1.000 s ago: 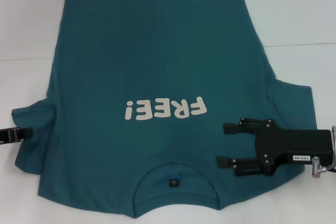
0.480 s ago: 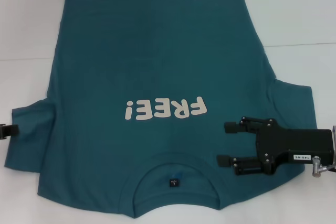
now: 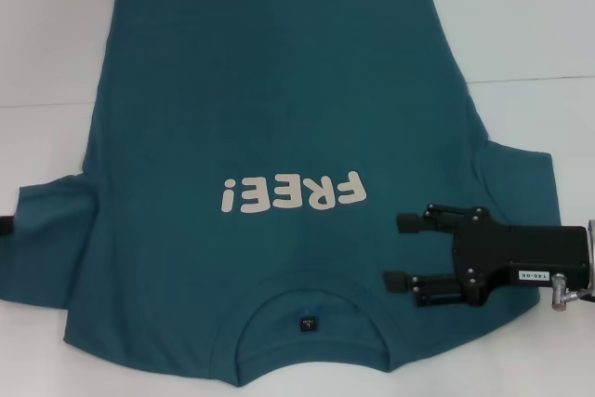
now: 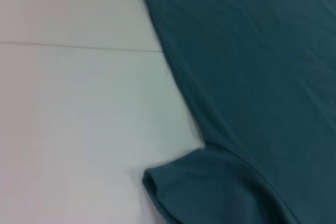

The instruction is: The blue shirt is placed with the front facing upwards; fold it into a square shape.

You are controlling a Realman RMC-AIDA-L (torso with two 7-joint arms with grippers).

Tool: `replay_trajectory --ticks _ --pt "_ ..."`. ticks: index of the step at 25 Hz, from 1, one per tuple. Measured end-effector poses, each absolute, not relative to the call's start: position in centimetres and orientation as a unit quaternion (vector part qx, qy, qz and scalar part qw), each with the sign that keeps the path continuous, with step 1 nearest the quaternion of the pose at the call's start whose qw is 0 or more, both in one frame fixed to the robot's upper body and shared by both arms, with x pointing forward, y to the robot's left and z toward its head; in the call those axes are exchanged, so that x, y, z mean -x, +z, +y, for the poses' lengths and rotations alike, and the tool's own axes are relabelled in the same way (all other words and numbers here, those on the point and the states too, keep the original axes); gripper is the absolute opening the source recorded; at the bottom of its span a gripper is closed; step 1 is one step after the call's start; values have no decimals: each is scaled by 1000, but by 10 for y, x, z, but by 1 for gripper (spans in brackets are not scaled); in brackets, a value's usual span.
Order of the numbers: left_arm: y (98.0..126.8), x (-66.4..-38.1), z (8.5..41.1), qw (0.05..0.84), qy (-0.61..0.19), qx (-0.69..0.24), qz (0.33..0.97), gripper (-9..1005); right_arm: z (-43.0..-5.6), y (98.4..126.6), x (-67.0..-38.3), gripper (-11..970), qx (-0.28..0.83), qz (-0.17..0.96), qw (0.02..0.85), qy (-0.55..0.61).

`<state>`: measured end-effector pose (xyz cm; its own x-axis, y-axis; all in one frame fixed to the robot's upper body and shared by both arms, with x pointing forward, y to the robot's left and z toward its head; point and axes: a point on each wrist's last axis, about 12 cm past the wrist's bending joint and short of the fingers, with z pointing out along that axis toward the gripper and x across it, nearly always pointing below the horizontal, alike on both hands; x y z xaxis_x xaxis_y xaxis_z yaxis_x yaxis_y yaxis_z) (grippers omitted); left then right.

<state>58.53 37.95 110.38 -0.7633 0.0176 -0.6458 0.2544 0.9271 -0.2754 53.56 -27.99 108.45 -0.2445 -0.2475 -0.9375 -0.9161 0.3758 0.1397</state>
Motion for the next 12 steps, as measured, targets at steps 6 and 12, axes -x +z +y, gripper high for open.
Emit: replay_trajectory --ticks 6,12 --pt "1108 -587 386 338 -163 -76 924 56 -280 1085 -536 913 418 696 451 370" --pt "1111 -592 389 334 -144 -85 928 61 -280 1084 -535 914 418 697 451 370"
